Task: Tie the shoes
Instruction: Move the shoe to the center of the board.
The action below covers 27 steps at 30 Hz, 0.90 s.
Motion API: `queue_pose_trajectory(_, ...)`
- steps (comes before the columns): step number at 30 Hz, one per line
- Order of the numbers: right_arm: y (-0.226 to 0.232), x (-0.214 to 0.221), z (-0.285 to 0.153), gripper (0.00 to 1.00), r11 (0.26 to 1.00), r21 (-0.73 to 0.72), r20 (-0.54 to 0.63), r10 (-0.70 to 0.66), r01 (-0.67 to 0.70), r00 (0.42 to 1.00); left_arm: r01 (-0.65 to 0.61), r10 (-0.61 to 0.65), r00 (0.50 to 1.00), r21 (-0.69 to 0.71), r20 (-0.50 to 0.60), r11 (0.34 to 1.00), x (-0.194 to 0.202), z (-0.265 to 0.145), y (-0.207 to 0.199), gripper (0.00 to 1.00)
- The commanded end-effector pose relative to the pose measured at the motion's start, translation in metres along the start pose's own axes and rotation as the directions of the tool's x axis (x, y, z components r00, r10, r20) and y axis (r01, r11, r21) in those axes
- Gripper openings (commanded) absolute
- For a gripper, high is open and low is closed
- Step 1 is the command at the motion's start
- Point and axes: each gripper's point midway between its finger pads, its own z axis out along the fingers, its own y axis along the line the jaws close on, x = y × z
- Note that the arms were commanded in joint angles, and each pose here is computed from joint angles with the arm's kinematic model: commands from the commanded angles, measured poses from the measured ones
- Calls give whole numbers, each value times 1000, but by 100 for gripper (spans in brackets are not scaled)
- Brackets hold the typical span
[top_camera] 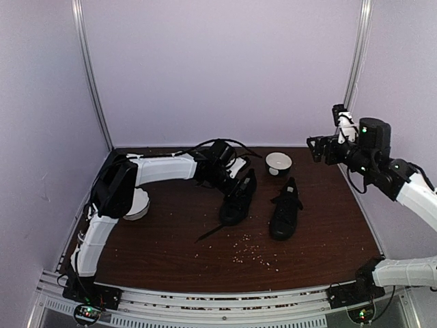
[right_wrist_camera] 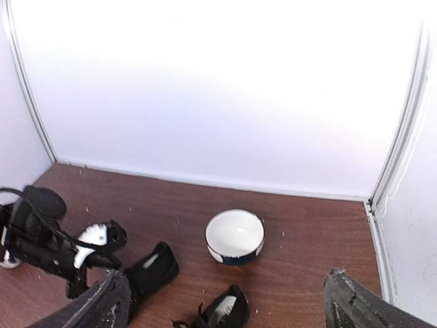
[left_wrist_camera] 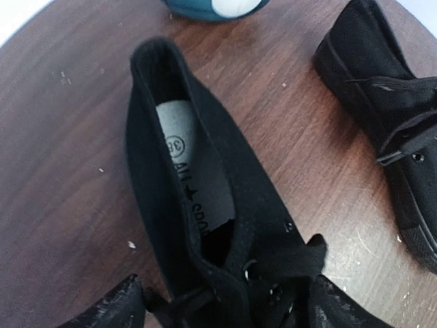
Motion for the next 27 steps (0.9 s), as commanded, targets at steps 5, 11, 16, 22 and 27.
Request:
queue_pose_trajectory(5, 6, -11, -22, 99, 975, -139, 297, 210, -176, 931, 48, -49, 999, 85, 15, 995, -6, 10, -12, 53)
queue_pose_trajectory(11, 56, 32, 8, 95, 932, -323, -41, 160, -164, 986, 101, -109, 993, 154, 42, 983, -2, -1, -24, 0)
queue_pose_trajectory(16, 100, 77, 10, 86, 879, -438, -215, 102, -189, 971, 176, -187, 976, 101, 114, 979, -1, -34, -17, 0)
queue_pose_trajectory(22, 134, 124, -3, 83, 861, -478, -341, -3, -171, 940, 347, -355, 927, 84, 122, 934, 30, -71, -15, 0)
queue_pose_trajectory(27, 158, 172, -16, 78, 867, -487, -441, -140, -106, 887, 519, -507, 840, -16, 195, 854, 67, -102, 6, 0)
